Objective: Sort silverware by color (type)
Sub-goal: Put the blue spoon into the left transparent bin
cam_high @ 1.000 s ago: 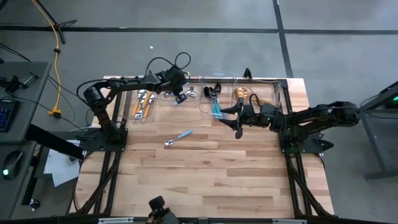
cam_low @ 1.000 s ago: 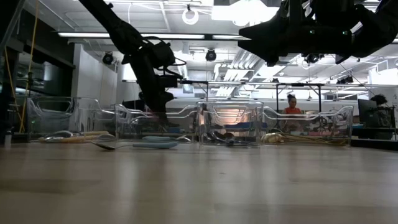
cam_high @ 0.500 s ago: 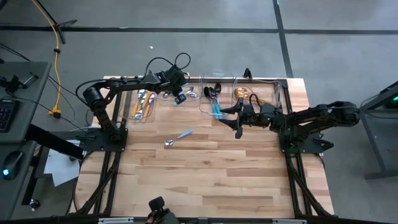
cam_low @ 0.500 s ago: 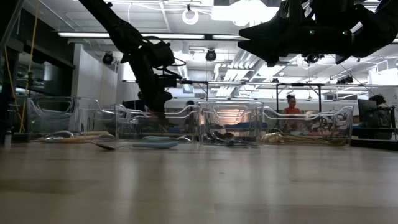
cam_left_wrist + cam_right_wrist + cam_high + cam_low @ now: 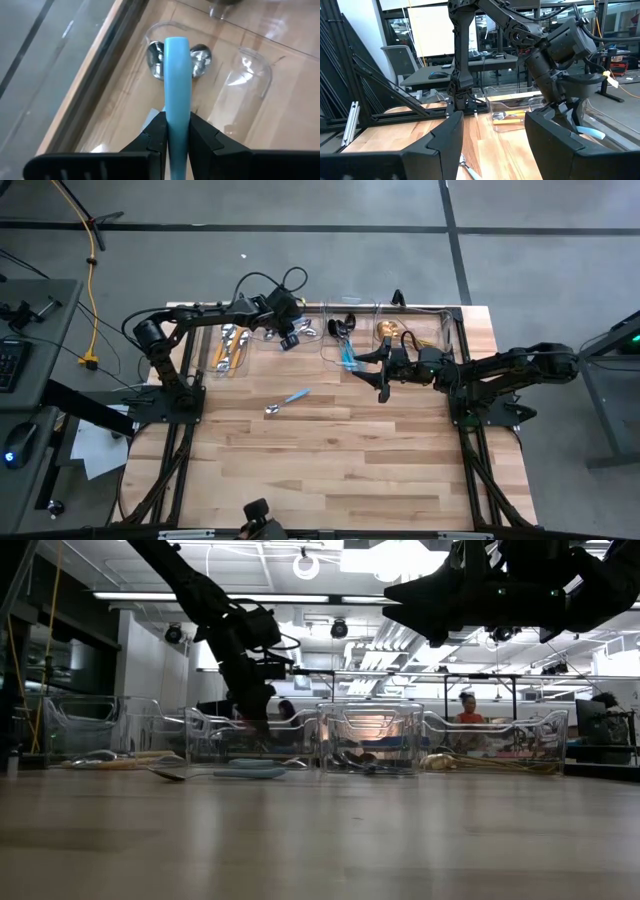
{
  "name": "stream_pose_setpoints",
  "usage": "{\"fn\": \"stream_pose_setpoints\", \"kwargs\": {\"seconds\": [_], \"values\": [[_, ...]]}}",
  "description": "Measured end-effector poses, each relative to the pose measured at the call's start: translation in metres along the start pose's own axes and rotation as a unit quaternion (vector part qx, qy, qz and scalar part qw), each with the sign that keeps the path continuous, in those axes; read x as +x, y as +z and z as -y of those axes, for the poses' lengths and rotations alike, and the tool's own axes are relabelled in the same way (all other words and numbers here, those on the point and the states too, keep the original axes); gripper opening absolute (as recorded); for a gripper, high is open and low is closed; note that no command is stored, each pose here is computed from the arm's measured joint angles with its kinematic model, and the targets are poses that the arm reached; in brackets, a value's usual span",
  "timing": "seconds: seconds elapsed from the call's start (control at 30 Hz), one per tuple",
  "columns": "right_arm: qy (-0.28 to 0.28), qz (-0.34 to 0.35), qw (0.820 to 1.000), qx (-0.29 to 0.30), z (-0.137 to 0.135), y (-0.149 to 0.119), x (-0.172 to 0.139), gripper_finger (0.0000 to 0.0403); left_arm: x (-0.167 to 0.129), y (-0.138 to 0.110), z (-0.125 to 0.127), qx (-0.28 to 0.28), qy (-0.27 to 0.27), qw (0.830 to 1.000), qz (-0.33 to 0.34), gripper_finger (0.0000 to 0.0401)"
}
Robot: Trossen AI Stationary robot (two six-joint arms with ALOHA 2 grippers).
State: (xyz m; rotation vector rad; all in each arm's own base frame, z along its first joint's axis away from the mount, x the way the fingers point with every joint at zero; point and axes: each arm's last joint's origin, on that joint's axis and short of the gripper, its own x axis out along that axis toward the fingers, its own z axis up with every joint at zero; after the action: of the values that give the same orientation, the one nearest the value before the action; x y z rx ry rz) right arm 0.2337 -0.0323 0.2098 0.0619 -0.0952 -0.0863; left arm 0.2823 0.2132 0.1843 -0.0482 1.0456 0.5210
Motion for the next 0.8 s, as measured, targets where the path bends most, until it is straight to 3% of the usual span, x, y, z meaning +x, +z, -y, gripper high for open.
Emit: {"fn": "stream_pose_setpoints", "kwargs": {"seconds": [0.8], "values": [[0.000, 0.000, 1.000, 0.000, 0.000, 0.000, 0.000, 0.0197, 0.006, -0.019, 0.006, 0.016, -0.027, 0.998, -0.046, 0.0054]]}}
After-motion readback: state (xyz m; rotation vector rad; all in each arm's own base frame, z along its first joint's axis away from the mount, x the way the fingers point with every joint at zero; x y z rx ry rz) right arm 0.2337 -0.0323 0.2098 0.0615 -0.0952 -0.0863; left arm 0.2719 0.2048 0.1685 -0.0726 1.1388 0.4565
